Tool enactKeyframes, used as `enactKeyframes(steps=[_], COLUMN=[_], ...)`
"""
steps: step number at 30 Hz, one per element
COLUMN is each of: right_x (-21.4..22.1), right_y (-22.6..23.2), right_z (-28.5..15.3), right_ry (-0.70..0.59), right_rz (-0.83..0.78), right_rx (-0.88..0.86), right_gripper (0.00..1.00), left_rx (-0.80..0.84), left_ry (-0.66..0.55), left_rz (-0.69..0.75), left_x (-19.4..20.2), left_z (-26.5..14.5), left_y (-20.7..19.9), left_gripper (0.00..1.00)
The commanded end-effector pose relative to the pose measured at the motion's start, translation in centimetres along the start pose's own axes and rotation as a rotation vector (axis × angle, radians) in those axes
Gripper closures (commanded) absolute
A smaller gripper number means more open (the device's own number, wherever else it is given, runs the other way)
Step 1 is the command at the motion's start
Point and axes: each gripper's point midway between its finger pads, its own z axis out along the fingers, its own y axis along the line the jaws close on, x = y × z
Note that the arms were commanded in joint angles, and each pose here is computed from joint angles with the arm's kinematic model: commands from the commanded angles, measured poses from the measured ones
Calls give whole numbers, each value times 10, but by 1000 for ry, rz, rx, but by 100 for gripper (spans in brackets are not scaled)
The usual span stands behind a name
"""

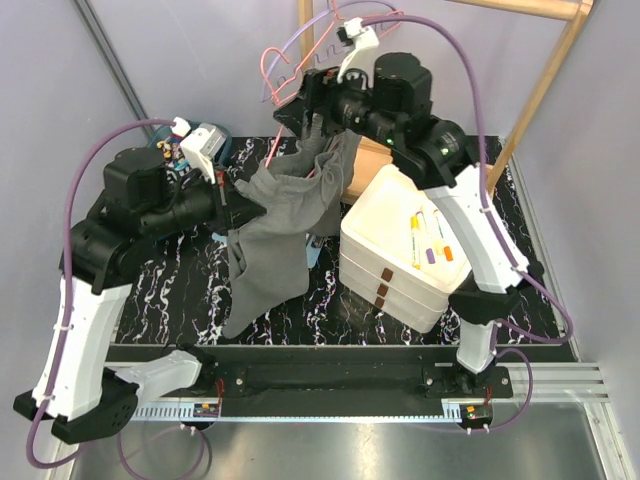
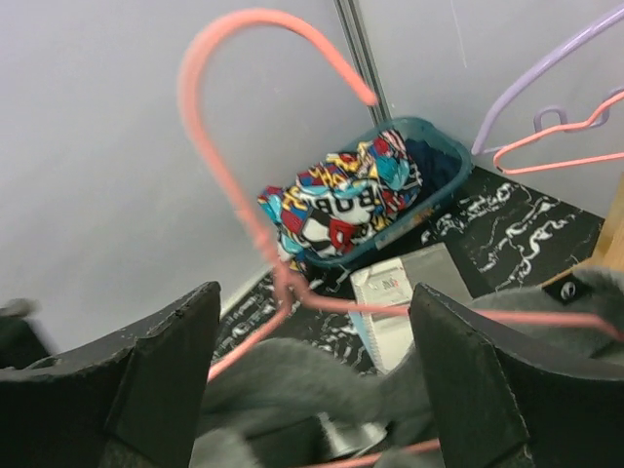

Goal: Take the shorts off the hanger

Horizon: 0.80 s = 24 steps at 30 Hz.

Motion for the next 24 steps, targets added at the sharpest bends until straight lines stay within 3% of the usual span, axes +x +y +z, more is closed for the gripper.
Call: enactKeyframes(steps=[1,6,10,14,15,18,19,20,22,24], right_x=[5,16,26,28,28,18,13,7,-2,-13], right_y=[3,6,15,13,10,6,4,3,0,-3], right_z=[8,17,22,24,25,22,19,18,14,9], right_ry=[22,49,79,79,77,43,26,4,-26,-63], right_rz=[-103,-128,-108,-90,-88,-92,-94,-96,-97,-97], right_rx=[-60,-107,-170,-152,-140,-101,-81,-73,-43,-8], right_gripper=[14,17,26,47,59,82,86,91,100,100], left_rx=[95,94,96,68,59,-18,-45,-93,-136,-194], left_ry=[-75,-68,-54,-46,-47,-60,-64,-76,-94,-114], left_rz=[85,85,95,94,93,64,45,35,15,8], left_x=[-15,-12,-12,-14,-15,-17,-17,-17,-15,-15], left_z=[-15,-18,-17,-13,-14,-13,-13,-15,-18,-22], left_y=[-22,-23,-23,-17,-16,-4,1,9,15,25], left_gripper=[100,100,100,100,100,99,95,81,68,44])
